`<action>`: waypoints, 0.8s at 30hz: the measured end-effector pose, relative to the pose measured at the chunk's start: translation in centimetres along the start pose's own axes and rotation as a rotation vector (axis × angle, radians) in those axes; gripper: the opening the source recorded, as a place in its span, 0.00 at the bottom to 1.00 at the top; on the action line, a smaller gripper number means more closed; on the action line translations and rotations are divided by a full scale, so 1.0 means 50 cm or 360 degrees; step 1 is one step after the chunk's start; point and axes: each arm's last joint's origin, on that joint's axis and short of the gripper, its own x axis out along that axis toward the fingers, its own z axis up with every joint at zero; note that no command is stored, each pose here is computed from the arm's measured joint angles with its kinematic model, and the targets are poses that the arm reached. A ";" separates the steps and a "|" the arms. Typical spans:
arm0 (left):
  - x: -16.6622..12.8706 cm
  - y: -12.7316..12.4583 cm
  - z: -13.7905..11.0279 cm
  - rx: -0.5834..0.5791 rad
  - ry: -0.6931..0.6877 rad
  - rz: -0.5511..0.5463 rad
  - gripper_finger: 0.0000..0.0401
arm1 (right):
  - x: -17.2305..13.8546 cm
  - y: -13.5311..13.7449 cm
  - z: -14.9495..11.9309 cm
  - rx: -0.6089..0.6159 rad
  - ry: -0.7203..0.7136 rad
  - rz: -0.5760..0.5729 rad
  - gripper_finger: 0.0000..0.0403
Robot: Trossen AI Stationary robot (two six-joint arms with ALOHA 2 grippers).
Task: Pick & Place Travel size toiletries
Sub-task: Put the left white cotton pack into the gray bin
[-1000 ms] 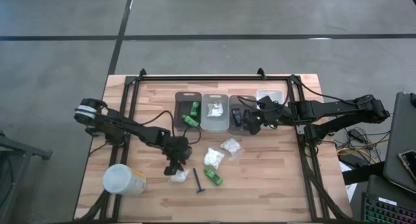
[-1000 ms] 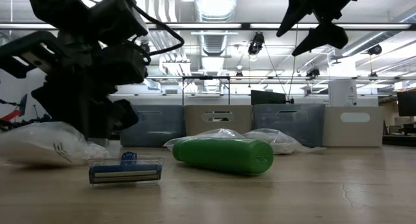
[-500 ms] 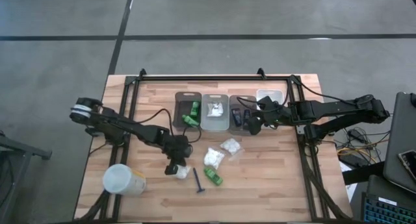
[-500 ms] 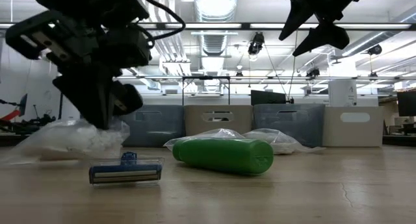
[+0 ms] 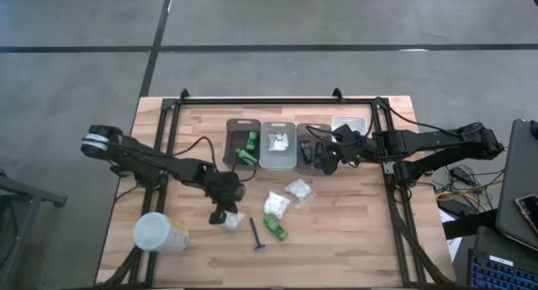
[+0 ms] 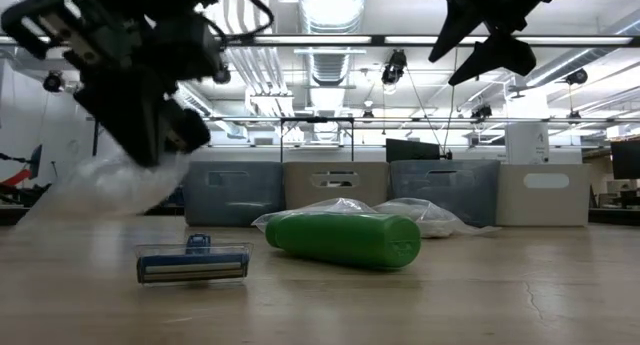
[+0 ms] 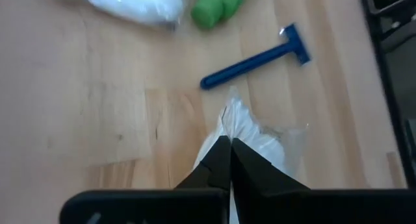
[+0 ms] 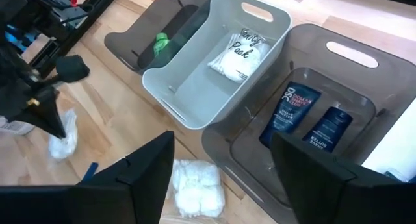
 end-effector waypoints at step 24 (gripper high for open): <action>-0.284 -0.001 0.174 0.0164 -0.0936 0.0718 0.00 | 0.051 0.070 0.024 -0.0033 -0.0091 0.0479 0.76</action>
